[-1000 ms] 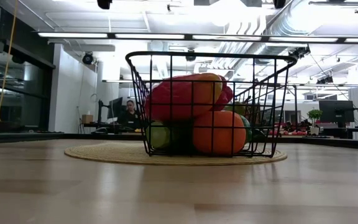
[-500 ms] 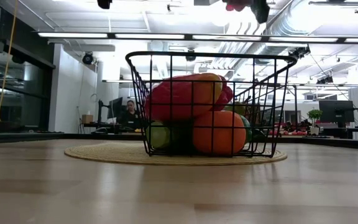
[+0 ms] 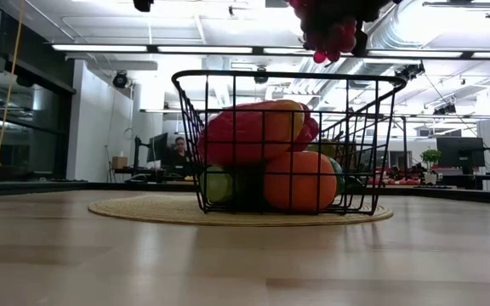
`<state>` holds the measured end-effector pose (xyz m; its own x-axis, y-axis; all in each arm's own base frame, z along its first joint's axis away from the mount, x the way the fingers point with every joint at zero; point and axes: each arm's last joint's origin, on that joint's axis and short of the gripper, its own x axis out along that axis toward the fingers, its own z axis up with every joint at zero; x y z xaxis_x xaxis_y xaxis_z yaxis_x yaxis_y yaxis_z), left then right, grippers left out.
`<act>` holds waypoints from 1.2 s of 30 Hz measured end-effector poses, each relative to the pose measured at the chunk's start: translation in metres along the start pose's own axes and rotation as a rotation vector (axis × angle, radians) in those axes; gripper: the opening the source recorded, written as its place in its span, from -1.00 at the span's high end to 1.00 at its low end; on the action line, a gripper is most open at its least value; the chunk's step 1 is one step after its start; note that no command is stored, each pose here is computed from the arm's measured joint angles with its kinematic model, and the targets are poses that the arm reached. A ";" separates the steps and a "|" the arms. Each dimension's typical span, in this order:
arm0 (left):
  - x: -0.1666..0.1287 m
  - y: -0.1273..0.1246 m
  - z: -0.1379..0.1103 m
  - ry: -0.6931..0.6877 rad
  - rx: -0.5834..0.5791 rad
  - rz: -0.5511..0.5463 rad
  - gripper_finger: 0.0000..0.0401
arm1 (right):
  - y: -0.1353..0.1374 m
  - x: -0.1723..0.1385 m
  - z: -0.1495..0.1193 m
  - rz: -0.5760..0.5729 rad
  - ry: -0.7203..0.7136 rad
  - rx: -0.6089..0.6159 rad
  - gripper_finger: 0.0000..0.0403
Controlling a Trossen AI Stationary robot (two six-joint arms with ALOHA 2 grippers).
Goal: Build produce basket
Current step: Put the grapes into the wire basket
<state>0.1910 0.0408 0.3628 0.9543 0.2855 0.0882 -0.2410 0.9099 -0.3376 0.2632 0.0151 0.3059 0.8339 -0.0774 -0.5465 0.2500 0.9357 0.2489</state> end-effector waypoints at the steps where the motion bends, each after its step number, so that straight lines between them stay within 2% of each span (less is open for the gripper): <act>1: 0.000 0.000 0.000 0.000 0.000 0.000 -0.99 | 0.000 0.001 0.000 -0.001 0.003 0.000 0.25; 7: 0.000 0.000 0.000 0.000 0.000 0.000 -0.99 | -0.001 0.005 -0.005 -0.022 0.050 0.005 0.25; 19: 0.000 0.000 0.000 0.005 0.000 0.002 -0.99 | -0.004 0.044 -0.025 -0.089 0.202 -0.002 0.25; 26: 0.000 0.000 -0.001 0.006 0.001 0.002 -0.99 | -0.005 0.051 -0.031 -0.111 0.255 -0.016 0.24; 36: 0.000 0.000 -0.001 0.007 0.001 0.003 -0.99 | -0.006 0.051 -0.034 -0.117 0.281 -0.048 0.00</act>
<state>0.1911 0.0408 0.3620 0.9550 0.2856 0.0806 -0.2435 0.9094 -0.3371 0.2877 0.0167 0.2495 0.6300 -0.0940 -0.7709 0.3072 0.9418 0.1363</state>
